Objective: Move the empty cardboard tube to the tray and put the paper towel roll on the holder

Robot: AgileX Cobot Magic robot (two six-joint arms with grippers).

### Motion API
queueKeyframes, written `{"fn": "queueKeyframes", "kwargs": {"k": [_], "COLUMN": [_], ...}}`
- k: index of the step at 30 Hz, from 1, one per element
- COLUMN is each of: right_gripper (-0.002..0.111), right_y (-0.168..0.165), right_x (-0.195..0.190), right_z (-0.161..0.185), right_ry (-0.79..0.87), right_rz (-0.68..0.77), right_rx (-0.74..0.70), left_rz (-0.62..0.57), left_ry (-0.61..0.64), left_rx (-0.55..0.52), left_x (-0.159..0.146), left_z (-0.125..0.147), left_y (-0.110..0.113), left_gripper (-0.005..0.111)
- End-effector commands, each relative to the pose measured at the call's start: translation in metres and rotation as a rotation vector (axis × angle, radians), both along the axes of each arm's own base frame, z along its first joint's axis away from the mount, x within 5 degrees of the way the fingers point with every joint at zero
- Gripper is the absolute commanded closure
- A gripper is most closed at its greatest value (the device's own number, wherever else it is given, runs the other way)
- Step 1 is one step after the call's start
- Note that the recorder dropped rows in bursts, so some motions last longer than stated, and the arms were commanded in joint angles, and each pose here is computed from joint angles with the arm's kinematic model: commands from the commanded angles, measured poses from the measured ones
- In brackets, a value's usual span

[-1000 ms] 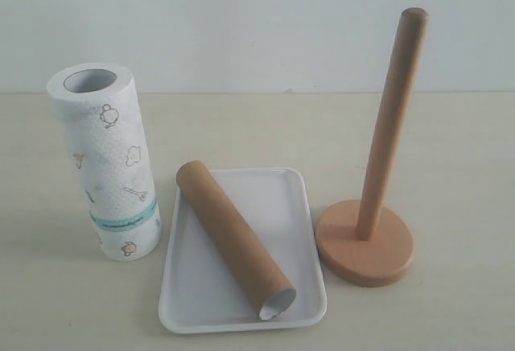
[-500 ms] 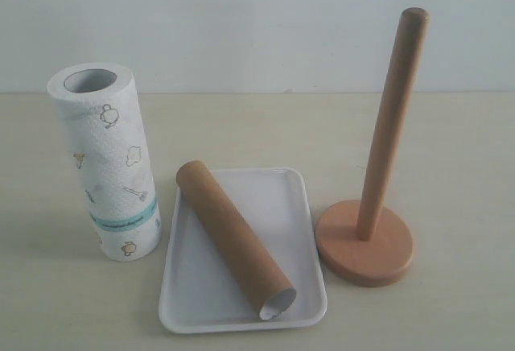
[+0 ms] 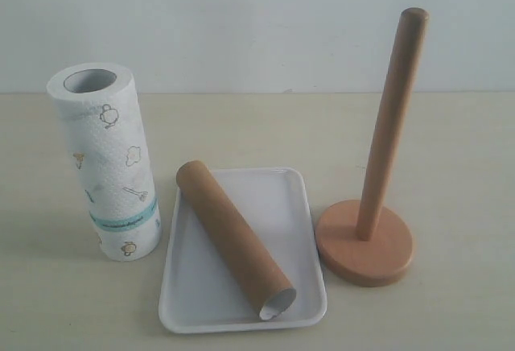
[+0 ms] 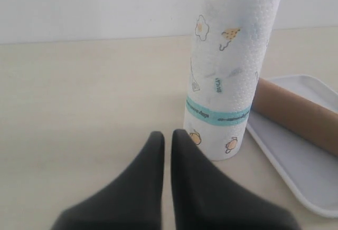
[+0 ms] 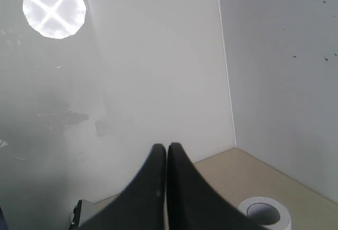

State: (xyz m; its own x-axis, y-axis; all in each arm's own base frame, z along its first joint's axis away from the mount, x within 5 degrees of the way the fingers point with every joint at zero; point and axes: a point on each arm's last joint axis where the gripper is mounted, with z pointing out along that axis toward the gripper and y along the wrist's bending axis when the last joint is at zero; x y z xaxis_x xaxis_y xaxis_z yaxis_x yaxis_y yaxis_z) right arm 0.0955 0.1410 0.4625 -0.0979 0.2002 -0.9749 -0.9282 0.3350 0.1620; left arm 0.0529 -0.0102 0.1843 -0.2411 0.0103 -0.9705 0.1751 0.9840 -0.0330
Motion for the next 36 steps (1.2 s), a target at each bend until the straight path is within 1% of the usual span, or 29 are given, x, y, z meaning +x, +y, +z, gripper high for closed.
{"fn": "queueKeyframes", "kwargs": {"k": [1,5,9,11,14,22,24,27,30,34,36], "right_gripper": [0.108,0.108,0.108,0.108,0.108,0.108,0.108,0.108,0.108,0.108,0.108], "right_y": [-0.001,-0.004,-0.015,-0.024,-0.040,-0.087,-0.097,-0.110,-0.111,-0.108,-0.110], "right_x": [-0.001,-0.003,-0.016,-0.026,-0.041,-0.092,-0.103,-0.113,-0.114,-0.098,-0.084], "right_z": [0.000,0.002,0.009,0.014,0.022,0.036,0.038,0.038,0.027,0.001,-0.016], "right_ry": [-0.006,-0.015,-0.051,-0.080,-0.188,-0.324,-0.353,-0.436,-0.516,-0.529,-0.494], "right_rz": [-0.002,-0.002,-0.002,-0.003,-0.035,-0.048,-0.072,-0.182,-0.285,-0.476,-0.605], "right_rx": [-0.003,0.005,0.037,0.064,0.087,0.218,0.243,0.256,0.201,0.104,0.063], "left_rz": [0.001,0.001,0.001,0.001,0.001,0.001,0.001,0.001,0.001,0.001,0.001], "left_ry": [-0.015,-0.015,-0.015,-0.015,-0.015,-0.015,-0.015,-0.015,-0.015,-0.015,-0.015], "left_rx": [-0.007,-0.007,-0.007,-0.007,-0.007,-0.007,-0.007,-0.007,-0.007,-0.007,-0.007], "left_x": [0.000,0.000,0.000,0.000,0.000,0.000,0.000,0.000,0.000,0.000,0.000], "left_z": [0.001,0.001,0.001,0.001,0.001,0.001,0.001,0.001,0.001,0.001,0.001], "left_y": [0.000,0.000,0.000,0.000,0.000,0.000,0.000,0.000,0.000,0.000,0.000], "left_gripper": [0.103,0.103,0.103,0.103,0.103,0.103,0.103,0.103,0.103,0.103,0.103]}}
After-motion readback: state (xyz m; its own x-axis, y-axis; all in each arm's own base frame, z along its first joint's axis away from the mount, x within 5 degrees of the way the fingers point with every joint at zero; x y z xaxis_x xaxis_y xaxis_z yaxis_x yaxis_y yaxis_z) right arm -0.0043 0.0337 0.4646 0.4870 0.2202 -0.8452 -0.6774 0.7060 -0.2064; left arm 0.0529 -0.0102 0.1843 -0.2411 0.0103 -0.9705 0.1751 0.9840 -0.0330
